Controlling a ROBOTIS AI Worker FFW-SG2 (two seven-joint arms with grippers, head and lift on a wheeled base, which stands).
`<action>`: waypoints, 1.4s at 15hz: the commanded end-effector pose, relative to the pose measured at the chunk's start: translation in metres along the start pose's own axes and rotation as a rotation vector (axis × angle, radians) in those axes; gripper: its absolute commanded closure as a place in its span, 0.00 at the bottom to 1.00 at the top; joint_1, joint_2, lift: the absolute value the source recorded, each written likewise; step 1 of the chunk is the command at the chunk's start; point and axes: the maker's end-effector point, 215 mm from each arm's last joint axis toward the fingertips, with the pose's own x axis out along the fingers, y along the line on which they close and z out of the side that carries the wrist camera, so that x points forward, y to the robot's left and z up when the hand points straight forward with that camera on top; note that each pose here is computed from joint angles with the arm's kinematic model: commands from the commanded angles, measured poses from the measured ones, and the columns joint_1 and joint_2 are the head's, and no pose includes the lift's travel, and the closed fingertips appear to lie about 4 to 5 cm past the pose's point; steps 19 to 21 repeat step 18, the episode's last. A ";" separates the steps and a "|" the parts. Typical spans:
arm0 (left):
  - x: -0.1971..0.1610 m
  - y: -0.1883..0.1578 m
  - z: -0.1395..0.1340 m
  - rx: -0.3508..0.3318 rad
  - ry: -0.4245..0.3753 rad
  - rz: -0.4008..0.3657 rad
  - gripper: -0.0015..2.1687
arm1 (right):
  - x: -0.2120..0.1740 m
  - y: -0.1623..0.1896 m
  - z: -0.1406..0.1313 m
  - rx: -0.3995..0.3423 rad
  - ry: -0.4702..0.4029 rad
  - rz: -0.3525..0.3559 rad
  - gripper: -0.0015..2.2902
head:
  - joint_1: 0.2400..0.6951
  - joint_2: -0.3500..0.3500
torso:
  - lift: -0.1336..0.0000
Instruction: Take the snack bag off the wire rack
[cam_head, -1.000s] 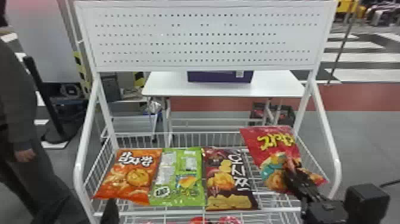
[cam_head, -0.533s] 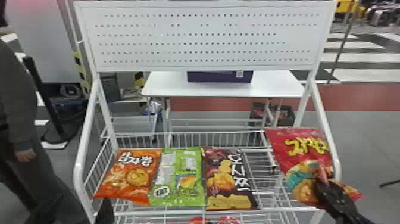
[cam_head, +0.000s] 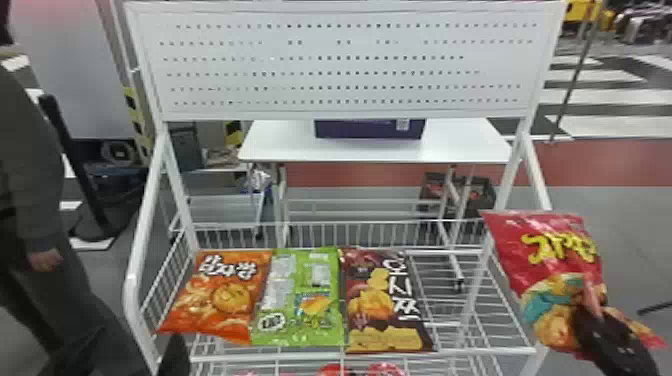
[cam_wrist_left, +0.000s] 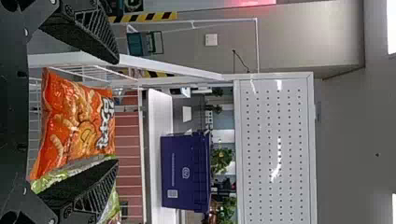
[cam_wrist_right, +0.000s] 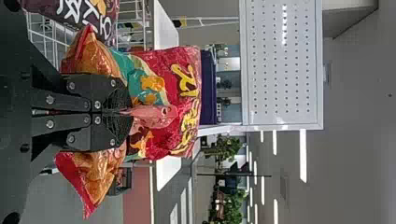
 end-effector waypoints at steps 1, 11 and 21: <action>-0.002 0.002 0.001 -0.001 -0.001 0.006 0.06 | -0.001 0.000 0.001 0.001 -0.003 0.000 0.80 | 0.57 0.50 | 1.00; -0.003 0.003 0.003 -0.001 -0.005 0.007 0.06 | -0.004 0.001 0.004 0.003 -0.015 0.001 0.80 | 0.57 0.50 | 1.00; -0.005 0.005 0.006 0.000 -0.016 0.009 0.06 | -0.006 0.001 0.004 0.003 -0.013 0.002 0.80 | 0.57 0.50 | 1.00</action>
